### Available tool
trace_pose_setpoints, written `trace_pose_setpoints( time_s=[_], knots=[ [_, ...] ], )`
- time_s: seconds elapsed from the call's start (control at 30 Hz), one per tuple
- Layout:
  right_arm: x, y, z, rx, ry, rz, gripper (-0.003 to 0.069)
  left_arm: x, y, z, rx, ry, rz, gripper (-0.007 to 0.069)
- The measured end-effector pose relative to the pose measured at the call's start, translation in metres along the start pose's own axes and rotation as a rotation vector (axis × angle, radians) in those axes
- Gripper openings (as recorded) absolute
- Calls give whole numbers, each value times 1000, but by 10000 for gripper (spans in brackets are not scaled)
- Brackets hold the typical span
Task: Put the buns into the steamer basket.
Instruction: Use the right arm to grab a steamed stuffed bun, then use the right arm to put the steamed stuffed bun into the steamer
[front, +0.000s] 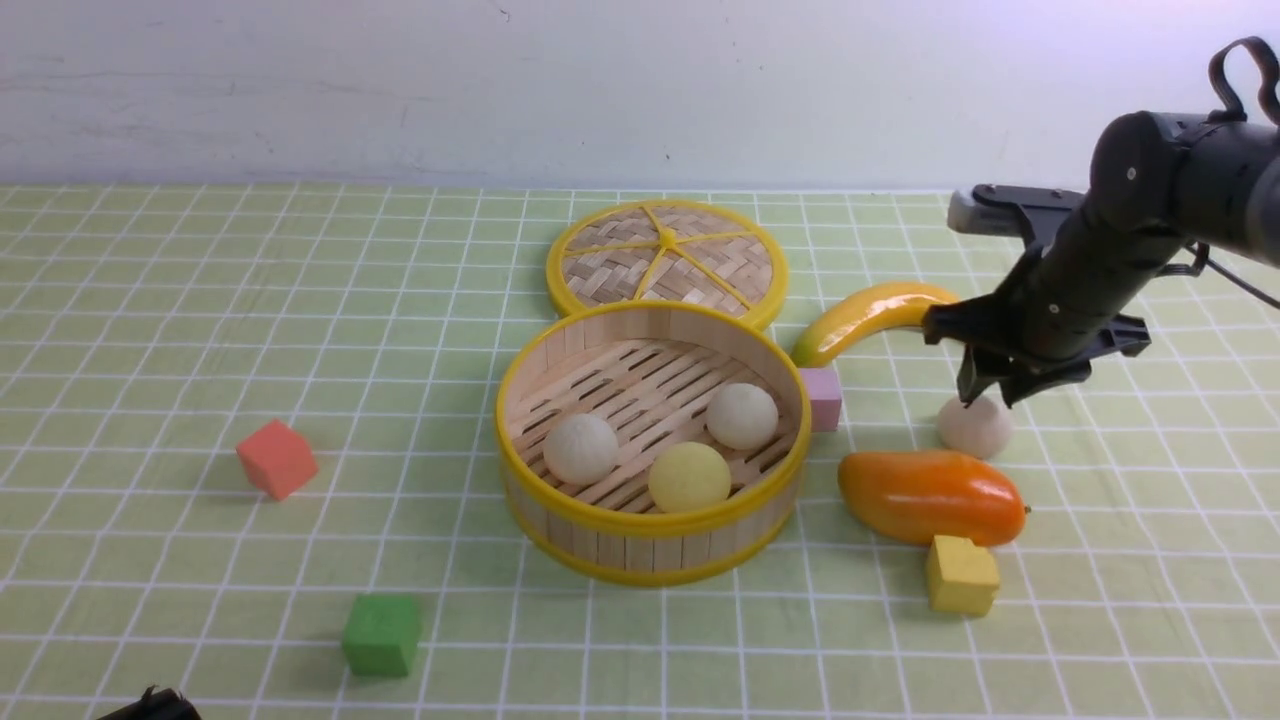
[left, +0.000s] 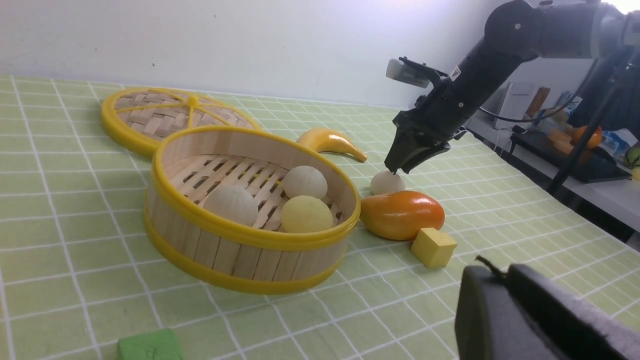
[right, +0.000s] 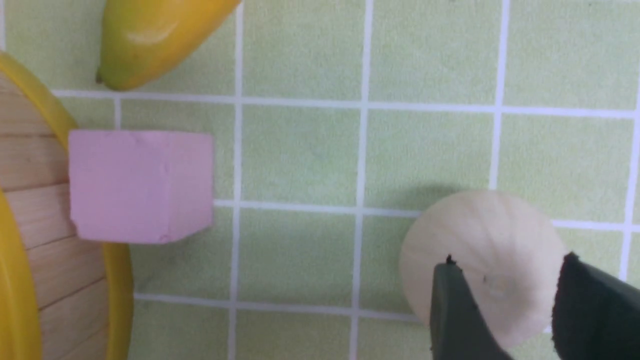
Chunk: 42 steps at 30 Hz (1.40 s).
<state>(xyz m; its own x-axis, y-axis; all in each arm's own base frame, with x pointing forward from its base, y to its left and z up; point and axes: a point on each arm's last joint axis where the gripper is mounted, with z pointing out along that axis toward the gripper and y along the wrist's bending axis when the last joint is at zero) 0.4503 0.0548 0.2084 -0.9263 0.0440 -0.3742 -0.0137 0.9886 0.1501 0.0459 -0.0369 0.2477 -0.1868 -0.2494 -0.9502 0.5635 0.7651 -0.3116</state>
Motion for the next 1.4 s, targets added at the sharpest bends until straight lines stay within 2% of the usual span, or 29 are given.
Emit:
trace_pose_setpoints(
  time_s=[0.23,0.4,0.67,0.77,0.83,0.93,0.97,1.07,1.2,1.37,1.4],
  knots=[
    [4,-2,13,2,37,5,283,0,0,0,0,0,0,41],
    [3,-2,14,2,34,5,241,0,0,0,0,0,0,49],
    [4,-2,16,6,40,-7,18,0,0,0,0,0,0,50],
    [3,1,5,-2,31,-13,3,0,0,0,0,0,2,53],
    [2,11,-12,-27,6,-36,3,0,0,0,0,0,2,55],
    [2,54,-53,-155,-101,-120,8,0,0,0,0,1,2,57],
    [2,58,-55,-164,-111,-135,8,0,0,0,0,2,2,57],
    [7,128,-77,-325,-215,-267,13,1,0,0,1,8,2,57],
    [11,160,-56,-360,-220,-317,18,1,0,0,1,8,2,57],
    [17,175,1,-346,-158,-330,60,1,0,0,1,8,2,62],
    [17,175,12,-341,-151,-327,91,1,0,0,1,8,2,64]
  ],
)
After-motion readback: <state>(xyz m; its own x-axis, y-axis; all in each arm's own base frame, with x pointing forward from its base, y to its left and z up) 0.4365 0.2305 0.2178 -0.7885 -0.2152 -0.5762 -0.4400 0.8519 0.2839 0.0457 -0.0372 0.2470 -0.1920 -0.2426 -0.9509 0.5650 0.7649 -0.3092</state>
